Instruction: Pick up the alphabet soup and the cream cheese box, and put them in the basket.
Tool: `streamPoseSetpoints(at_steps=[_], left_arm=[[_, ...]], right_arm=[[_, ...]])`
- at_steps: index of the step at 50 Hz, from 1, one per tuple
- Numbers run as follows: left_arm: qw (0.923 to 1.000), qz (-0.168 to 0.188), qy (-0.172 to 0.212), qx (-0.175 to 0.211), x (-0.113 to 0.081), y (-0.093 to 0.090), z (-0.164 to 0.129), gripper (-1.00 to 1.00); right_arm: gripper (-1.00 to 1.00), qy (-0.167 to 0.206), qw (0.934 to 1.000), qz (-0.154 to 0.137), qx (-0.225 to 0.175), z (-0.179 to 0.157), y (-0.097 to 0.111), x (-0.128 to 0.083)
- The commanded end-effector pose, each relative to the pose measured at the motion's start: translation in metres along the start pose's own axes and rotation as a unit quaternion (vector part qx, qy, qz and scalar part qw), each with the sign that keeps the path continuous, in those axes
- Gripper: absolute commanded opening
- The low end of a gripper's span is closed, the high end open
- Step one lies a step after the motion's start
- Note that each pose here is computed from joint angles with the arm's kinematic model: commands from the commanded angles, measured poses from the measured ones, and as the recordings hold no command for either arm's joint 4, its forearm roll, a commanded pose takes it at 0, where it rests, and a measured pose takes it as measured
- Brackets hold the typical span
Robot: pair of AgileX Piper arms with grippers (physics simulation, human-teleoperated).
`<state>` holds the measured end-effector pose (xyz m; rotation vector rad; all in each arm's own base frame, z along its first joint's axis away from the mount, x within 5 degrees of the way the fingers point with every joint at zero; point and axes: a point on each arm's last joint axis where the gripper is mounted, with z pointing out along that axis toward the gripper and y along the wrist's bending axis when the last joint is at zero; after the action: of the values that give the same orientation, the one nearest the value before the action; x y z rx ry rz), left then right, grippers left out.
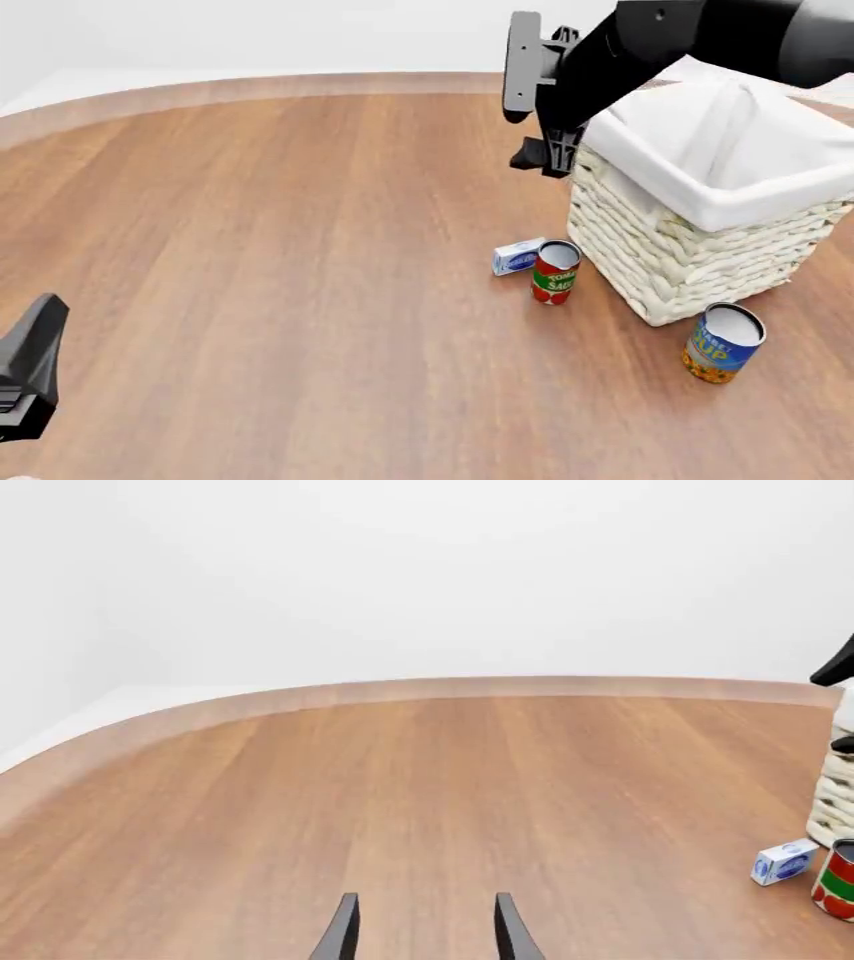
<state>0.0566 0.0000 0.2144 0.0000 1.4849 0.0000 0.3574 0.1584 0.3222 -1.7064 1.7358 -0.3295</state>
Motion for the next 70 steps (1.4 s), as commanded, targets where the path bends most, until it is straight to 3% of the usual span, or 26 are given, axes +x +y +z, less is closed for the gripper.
streamPoseSetpoints(at_steps=[1, 28, 41, 42, 43, 70], left_arm=[[1.0000, 0.000, 0.000, 0.000, 0.000, 0.000, 0.000, 1.00], [1.0000, 0.000, 0.000, 0.000, 0.000, 0.000, 0.000, 1.00], [1.0000, 0.000, 0.000, 0.000, 0.000, 0.000, 0.000, 1.00], [1.0000, 0.000, 0.000, 0.000, 0.000, 0.000, 0.000, 1.00], [1.0000, 0.000, 0.000, 0.000, 0.000, 0.000, 0.000, 1.00], [1.0000, 0.000, 0.000, 0.000, 0.000, 0.000, 0.000, 1.00]], right_arm=[[1.00, 0.006, 0.9997, -0.011, -0.019, 0.012, -0.008, -0.008], [1.00, 0.026, 0.9978, -0.032, -0.052, 0.066, 0.007, 0.009], [1.00, 0.029, 0.9951, -0.039, -0.086, 0.082, 0.025, 0.000], [1.00, 0.029, 0.9950, -0.040, -0.087, 0.082, 0.026, 0.000], [1.00, 0.028, 0.9913, -0.053, -0.117, 0.081, 0.051, -0.009], [1.00, 0.030, 0.9892, -0.059, -0.131, 0.078, 0.066, -0.009]])
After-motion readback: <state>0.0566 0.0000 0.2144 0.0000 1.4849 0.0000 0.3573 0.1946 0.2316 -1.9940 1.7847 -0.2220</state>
